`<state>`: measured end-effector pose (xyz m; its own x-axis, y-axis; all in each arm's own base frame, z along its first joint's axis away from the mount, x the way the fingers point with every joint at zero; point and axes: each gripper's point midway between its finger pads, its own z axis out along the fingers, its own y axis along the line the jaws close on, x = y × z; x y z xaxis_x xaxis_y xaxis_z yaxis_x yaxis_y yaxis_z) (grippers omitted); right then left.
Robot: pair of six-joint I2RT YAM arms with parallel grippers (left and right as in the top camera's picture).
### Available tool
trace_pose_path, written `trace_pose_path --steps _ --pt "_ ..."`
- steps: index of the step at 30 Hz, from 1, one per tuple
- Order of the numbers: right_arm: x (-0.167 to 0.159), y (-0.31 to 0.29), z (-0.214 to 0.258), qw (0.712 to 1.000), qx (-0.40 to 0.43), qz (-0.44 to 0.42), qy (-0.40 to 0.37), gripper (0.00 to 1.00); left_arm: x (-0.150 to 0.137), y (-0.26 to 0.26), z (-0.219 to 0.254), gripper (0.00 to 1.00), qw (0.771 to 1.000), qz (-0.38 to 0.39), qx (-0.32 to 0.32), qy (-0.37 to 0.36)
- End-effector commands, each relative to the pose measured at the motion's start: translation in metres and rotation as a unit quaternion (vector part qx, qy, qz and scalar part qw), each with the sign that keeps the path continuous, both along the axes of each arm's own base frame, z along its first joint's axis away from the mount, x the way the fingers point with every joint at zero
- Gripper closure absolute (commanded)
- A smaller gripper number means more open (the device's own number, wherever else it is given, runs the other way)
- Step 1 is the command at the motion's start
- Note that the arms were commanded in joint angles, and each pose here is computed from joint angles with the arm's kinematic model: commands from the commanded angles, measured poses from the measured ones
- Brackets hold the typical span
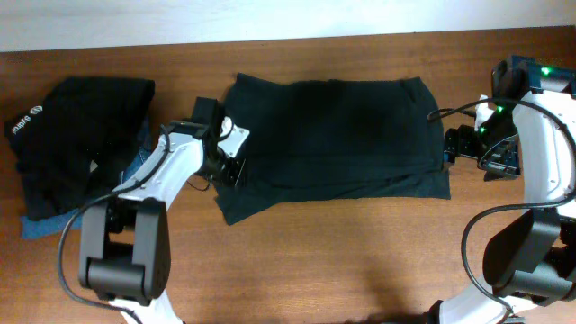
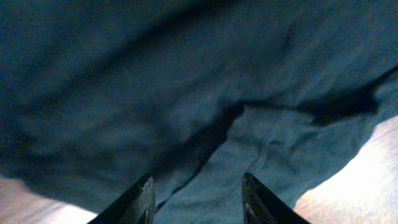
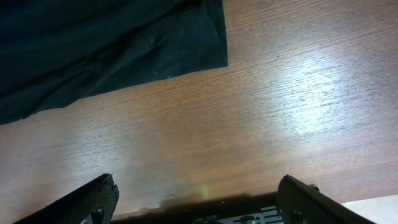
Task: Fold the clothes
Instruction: 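Tug the shirt's left edge with the left gripper to straighten it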
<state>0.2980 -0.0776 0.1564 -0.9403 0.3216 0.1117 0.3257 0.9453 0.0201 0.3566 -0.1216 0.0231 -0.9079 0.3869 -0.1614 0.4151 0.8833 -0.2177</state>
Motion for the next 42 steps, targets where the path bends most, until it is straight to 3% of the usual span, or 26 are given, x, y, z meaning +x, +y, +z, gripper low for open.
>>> trace_pose_path --steps 1,13,19,24,34,42 --pt "-0.001 0.000 -0.001 1.000 0.004 -0.004 0.001 0.13 -0.013 -0.005 -0.014 0.55 0.999 -0.005 -0.015 0.037" --pt "-0.002 0.000 -0.001 1.000 0.004 -0.004 0.003 0.16 -0.022 -0.008 -0.019 0.57 0.998 -0.008 -0.020 0.055" --pt "-0.002 0.000 -0.001 1.000 0.004 -0.004 0.004 0.19 -0.025 -0.013 -0.019 0.82 0.998 -0.015 -0.019 0.057" --pt "-0.002 0.000 -0.001 1.000 0.004 -0.004 0.003 0.18 -0.024 -0.013 -0.018 0.89 0.998 -0.016 -0.019 0.055" --pt "0.000 -0.001 -0.001 1.000 0.003 -0.004 -0.001 0.20 0.012 -0.021 0.015 0.90 0.999 -0.017 -0.030 0.005" --pt "0.006 -0.002 -0.004 1.000 0.001 -0.004 -0.010 0.27 0.032 -0.028 0.034 0.91 0.999 -0.019 -0.042 -0.027"
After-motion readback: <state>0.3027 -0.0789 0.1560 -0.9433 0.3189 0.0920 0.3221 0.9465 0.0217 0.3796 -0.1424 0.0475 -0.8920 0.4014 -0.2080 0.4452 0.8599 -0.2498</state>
